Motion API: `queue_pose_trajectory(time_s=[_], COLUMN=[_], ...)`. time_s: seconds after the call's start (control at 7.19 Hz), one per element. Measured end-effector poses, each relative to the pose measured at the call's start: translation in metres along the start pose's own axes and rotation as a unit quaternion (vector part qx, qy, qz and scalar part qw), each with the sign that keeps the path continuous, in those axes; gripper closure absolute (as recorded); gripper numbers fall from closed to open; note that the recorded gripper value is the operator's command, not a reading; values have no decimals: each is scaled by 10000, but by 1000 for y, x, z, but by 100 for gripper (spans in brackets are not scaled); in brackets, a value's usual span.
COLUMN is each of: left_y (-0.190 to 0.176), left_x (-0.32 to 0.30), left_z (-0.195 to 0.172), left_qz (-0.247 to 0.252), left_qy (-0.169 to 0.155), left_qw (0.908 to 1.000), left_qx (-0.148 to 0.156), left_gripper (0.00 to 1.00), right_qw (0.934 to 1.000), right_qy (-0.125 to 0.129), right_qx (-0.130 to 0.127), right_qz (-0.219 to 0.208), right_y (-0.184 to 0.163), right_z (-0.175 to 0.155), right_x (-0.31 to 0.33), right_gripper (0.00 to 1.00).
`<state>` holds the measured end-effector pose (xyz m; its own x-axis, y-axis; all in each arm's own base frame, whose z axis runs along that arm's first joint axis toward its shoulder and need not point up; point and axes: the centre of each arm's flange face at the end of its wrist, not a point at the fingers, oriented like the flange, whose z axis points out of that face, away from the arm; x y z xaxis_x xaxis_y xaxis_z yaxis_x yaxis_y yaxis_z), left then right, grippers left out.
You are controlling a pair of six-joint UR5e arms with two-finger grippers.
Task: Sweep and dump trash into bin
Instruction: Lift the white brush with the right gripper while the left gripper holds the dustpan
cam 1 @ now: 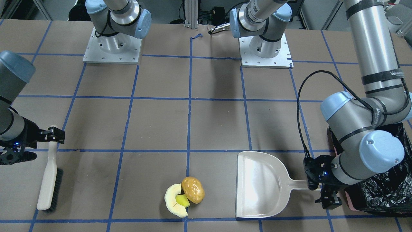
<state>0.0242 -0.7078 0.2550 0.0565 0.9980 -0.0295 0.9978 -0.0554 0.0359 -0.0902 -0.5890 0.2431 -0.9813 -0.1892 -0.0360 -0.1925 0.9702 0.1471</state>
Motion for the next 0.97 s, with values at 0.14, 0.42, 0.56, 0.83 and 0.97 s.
queue_pose_trajectory(time_s=[0.14,0.42,0.56,0.83,0.97], left_y=[0,0,2,11,13], left_x=[0,1,1,3,3], left_z=[3,7,11,16,17], left_qz=[-2,-9,-21,-55,-62], left_qy=[16,36,61,95,95], left_qw=[10000,10000,10000,9999,9999], left_qx=[6,17,28,49,55], left_gripper=[6,8,14,27,37], right_qw=[10000,9999,9999,9999,9999], right_qy=[-42,-82,-80,-79,-81], right_qx=[-43,-86,-80,-78,-80], right_qz=[5,42,55,67,67], right_y=[0,-2,-2,-2,-2], right_z=[8,15,16,16,16], right_x=[0,0,0,1,1], right_gripper=[21,26,30,33,34])
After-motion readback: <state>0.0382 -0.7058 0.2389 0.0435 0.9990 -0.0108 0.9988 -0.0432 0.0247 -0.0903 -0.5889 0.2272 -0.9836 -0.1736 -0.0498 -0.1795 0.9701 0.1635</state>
